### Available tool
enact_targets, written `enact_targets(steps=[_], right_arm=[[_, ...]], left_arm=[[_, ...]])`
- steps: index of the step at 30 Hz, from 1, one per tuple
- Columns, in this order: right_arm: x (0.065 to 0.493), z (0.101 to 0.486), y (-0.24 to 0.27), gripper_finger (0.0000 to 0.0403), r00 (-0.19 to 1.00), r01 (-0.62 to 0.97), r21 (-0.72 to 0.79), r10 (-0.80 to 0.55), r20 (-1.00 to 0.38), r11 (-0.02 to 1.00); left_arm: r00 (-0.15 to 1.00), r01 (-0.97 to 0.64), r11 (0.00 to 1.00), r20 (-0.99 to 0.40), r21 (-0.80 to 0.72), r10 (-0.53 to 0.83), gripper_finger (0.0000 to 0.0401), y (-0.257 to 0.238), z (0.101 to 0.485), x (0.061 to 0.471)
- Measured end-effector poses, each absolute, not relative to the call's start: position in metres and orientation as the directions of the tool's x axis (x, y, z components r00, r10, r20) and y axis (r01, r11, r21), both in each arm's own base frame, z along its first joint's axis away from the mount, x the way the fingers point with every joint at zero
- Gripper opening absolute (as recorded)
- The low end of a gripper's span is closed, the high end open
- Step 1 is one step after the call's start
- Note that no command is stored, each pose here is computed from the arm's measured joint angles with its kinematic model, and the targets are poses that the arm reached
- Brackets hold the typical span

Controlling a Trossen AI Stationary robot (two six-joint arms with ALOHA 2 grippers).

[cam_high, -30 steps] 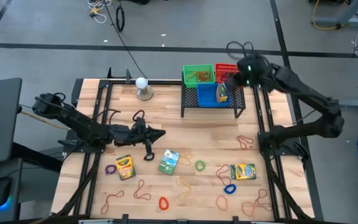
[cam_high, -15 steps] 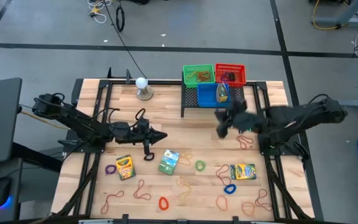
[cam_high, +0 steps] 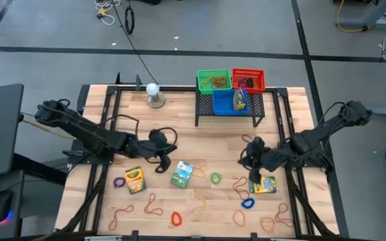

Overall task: Pick & Place Office Desk Supplies
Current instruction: Put the red rubber band into the green bin

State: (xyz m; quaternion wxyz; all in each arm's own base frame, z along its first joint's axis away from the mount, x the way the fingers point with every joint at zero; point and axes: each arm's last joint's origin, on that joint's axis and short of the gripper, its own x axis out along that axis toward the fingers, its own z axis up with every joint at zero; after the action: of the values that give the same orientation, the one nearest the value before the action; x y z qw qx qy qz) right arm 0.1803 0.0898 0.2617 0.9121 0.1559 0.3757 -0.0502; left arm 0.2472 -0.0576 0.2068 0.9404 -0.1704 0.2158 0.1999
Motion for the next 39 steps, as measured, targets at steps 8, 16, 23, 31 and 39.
enact_targets(steps=[8, 16, 23, 31, 39], right_arm=[[0.173, 0.225, 0.109, 0.0038, 0.527, 0.103, 0.291, 0.195, -0.827, 0.951], [0.183, 0.185, 0.145, 0.0131, 0.371, 0.027, 0.264, 0.236, -0.898, 0.964], [0.182, 0.15, 0.158, 0.0169, 0.226, 0.054, 0.155, 0.139, -0.964, 0.986], [0.19, 0.148, 0.156, 0.0169, 0.304, 0.118, 0.12, 0.079, -0.949, 0.986], [0.203, 0.149, 0.144, 0.0169, 0.373, 0.045, 0.042, 0.023, -0.928, 0.998]], left_arm=[[0.779, -0.539, 0.81, -0.503, -0.23, 0.375, 0.001, -0.051, 0.197, 0.248], [0.727, -0.578, 0.8, -0.547, -0.162, 0.415, 0.001, -0.041, 0.178, 0.259], [0.712, -0.549, 0.827, -0.587, -0.121, 0.386, 0.001, -0.042, 0.167, 0.262], [0.72, -0.517, 0.85, -0.588, -0.101, 0.368, 0.001, -0.042, 0.167, 0.263], [0.724, -0.515, 0.85, -0.586, -0.109, 0.364, 0.001, -0.044, 0.168, 0.263]])
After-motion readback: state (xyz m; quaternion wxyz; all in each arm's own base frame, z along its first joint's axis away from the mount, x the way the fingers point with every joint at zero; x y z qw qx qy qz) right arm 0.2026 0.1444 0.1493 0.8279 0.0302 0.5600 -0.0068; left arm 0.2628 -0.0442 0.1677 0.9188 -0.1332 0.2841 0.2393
